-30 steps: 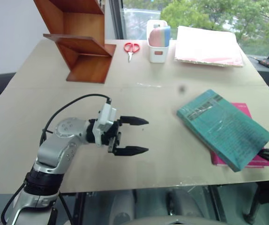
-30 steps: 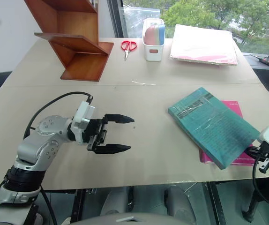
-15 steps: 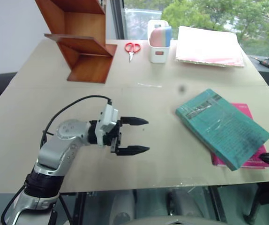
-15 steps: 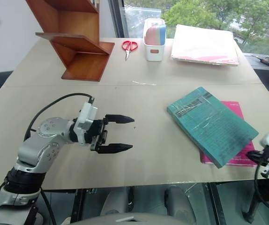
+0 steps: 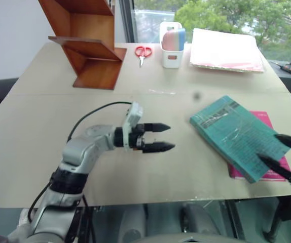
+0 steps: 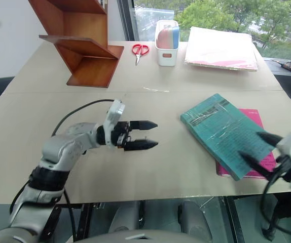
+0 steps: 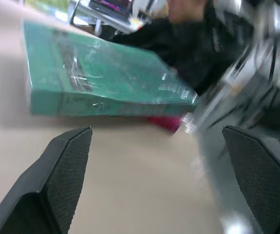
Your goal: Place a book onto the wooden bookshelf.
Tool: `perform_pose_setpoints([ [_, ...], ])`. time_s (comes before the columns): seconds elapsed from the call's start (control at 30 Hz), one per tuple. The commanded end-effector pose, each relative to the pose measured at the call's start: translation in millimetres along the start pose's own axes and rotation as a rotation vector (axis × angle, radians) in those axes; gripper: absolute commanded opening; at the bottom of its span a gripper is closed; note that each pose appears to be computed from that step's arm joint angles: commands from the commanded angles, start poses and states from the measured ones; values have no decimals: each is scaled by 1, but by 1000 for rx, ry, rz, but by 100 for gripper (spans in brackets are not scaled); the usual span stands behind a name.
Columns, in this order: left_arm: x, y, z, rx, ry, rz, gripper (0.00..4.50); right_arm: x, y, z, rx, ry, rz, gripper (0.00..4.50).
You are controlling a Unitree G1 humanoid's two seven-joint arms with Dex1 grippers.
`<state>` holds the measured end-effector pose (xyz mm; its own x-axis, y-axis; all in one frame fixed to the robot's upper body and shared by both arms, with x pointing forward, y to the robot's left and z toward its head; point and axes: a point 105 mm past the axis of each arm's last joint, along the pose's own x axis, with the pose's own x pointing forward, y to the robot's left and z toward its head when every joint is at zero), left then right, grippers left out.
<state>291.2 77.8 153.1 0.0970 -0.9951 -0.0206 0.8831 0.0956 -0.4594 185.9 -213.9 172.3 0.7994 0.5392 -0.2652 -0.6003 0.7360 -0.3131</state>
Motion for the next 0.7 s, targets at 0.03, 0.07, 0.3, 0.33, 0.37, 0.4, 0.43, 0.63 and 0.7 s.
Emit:
perform_pose_setpoints([
  [0.03, -8, 11, 21, -107, -83, 28, 450, 5, 9, 8, -23, -25, -14, 334],
  [0.07, -7, 15, 25, -128, -90, 41, 450, 6, 11, 7, -25, -22, -17, 334],
  [0.3, 18, 7, 5, -345, 76, -10, 450, 10, 14, 5, -40, -18, -45, 334],
  [0.33, 24, 5, 2, -384, 91, -14, 450, 10, 14, 4, -47, -16, -51, 334],
  [0.37, 28, 4, -1, -437, 106, -14, 450, 10, 14, 4, -49, -15, -55, 334],
  [0.4, 30, 3, -3, -472, 117, -13, 450, 10, 14, 4, -50, -16, -58, 334],
  [0.43, 36, 7, -7, -507, 122, 11, 450, 11, 15, 5, -52, -18, -60, 334],
  [0.63, 67, 18, -21, -662, 123, 105, 450, 13, 16, 7, -65, -25, -83, 334],
  [0.7, 79, 17, -26, -705, 140, 110, 450, 13, 15, 6, -74, -22, -96, 334],
])
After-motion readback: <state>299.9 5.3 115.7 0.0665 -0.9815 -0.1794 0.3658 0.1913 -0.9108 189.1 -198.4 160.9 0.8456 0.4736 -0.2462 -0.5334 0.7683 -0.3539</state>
